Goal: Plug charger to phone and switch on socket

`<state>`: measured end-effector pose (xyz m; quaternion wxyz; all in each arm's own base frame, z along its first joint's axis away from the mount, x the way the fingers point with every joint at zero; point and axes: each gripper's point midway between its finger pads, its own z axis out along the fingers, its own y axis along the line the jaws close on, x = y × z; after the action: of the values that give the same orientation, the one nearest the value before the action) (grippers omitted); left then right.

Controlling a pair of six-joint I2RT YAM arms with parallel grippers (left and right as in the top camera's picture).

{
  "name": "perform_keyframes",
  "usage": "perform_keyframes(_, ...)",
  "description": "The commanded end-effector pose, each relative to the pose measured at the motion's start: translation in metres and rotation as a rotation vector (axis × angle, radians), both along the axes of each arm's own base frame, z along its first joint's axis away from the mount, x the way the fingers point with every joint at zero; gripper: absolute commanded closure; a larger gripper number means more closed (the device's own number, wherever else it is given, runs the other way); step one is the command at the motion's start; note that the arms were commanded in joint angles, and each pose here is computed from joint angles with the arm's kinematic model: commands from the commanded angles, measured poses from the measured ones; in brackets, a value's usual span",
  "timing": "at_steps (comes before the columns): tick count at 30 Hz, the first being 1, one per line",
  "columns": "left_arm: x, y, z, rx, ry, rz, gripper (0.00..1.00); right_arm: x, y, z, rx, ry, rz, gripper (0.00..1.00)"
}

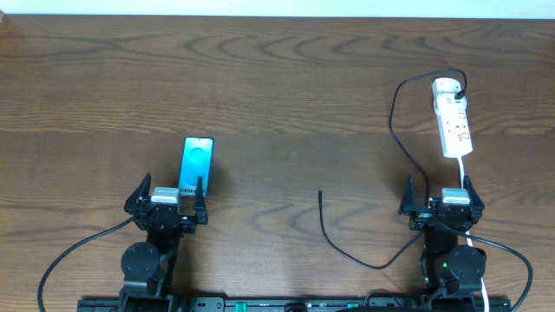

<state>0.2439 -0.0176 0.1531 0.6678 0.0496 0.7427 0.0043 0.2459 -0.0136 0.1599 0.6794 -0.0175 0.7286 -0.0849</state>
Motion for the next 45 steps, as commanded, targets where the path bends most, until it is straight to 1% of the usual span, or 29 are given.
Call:
perform_keyframes(1, 0.0, 0.003, -0.019, 0.016, 0.055, 0.011, 0.02, 0.0, 0.001, 0.0, 0.011, -0.002, 0.002, 0.01)
perform_keyframes(15, 0.0, 0.007, -0.016, 0.017, 0.043, 0.036, 0.02, 0.0, 0.001, 0.0, 0.011, -0.002, 0.002, 0.01)
perform_keyframes(17, 0.001, 0.006, -0.008, 0.008, 0.015, 0.032, 0.02, 0.0, 0.001, 0.0, 0.011, -0.002, 0.002, 0.01)
perform_keyframes(18, 0.002, 0.004, 0.001, -0.013, -0.018, 0.025, 0.02, 0.0, 0.001, 0.0, 0.011, -0.002, 0.002, 0.01)
perform_keyframes(19, 0.002, 0.0, 0.023, -0.028, -0.098, -0.003, 0.02, 0.0, 0.001, 0.0, 0.011, -0.002, 0.002, 0.01)
perform_keyframes(22, -0.004, -0.002, 0.067, -0.07, -0.22, -0.014, 0.02, 0.0, 0.001, 0.0, 0.011, -0.002, 0.002, 0.01)
perform_keyframes(25, -0.01, -0.001, 0.102, -0.077, -0.268, -0.015, 0.02, 0.0, 0.001, 0.0, 0.011, -0.002, 0.002, 0.01)
perform_keyframes(28, -0.01, 0.0, 0.138, -0.076, -0.268, -0.011, 0.02, 0.0, 0.001, 0.0, 0.011, -0.002, 0.002, 0.01)
perform_keyframes(30, -0.004, -0.001, 0.164, -0.074, -0.235, -0.011, 0.02, 0.0, 0.001, 0.0, 0.011, -0.002, 0.002, 0.01)
perform_keyframes(33, 0.016, -0.003, 0.191, -0.064, -0.131, -0.007, 0.02, 0.0, 0.001, 0.0, 0.011, -0.002, 0.002, 0.01)
perform_keyframes(37, 0.054, -0.006, 0.215, -0.045, 0.077, -0.003, 0.02, 0.0, 0.001, 0.0, 0.011, -0.002, 0.002, 0.01)
perform_keyframes(41, 0.092, -0.01, 0.215, -0.014, 0.317, 0.001, 0.02, 0.0, 0.001, 0.0, 0.011, -0.002, 0.002, 0.01)
perform_keyframes(45, 0.116, -0.012, 0.186, 0.028, 0.599, -0.001, 0.02, 0.0, 0.001, 0.0, 0.011, -0.002, 0.002, 0.01)
